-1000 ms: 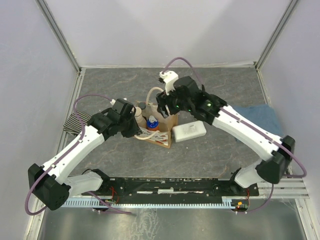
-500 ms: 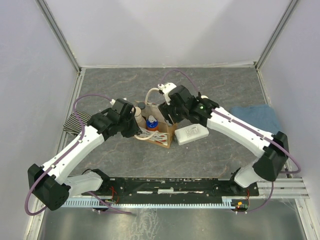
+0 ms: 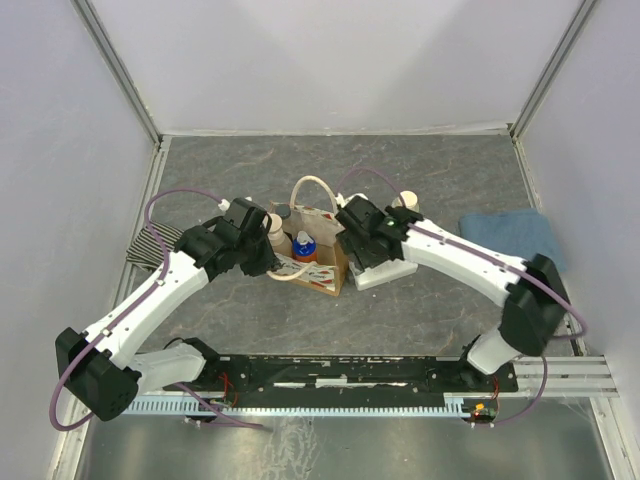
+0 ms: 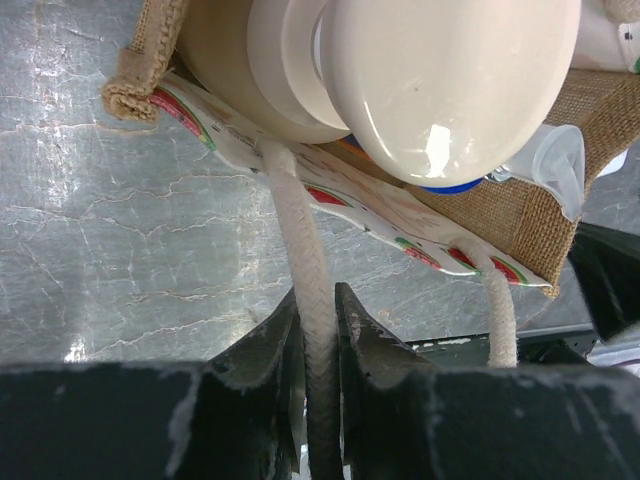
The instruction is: Take the personal care products out of the canvas bag
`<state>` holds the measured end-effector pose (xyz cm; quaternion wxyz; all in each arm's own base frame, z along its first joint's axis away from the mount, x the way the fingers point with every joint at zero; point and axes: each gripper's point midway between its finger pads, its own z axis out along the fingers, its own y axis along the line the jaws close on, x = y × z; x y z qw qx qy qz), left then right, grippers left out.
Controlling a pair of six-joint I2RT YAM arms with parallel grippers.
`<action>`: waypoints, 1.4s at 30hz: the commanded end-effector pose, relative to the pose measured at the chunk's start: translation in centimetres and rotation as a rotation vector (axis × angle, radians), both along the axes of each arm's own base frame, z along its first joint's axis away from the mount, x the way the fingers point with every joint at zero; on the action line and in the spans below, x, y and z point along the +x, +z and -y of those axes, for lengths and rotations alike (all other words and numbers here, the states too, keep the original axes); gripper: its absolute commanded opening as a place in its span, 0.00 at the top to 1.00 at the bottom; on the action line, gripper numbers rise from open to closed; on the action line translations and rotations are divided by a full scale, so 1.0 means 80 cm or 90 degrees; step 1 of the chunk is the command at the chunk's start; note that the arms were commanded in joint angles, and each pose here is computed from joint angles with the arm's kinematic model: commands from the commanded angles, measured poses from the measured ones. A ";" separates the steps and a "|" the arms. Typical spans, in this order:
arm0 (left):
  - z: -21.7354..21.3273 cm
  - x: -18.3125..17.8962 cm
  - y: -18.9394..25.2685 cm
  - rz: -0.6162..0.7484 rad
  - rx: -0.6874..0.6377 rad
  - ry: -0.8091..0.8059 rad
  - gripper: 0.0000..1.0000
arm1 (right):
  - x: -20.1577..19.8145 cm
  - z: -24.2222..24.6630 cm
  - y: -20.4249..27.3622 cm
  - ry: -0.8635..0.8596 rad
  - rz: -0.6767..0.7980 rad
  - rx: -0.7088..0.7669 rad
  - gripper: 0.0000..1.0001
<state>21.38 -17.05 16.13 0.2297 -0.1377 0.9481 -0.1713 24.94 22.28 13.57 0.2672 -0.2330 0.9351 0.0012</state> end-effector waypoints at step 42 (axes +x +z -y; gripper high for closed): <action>0.009 0.009 0.013 0.026 -0.025 -0.007 0.75 | -0.087 0.081 -0.036 -0.284 -0.130 -0.035 0.24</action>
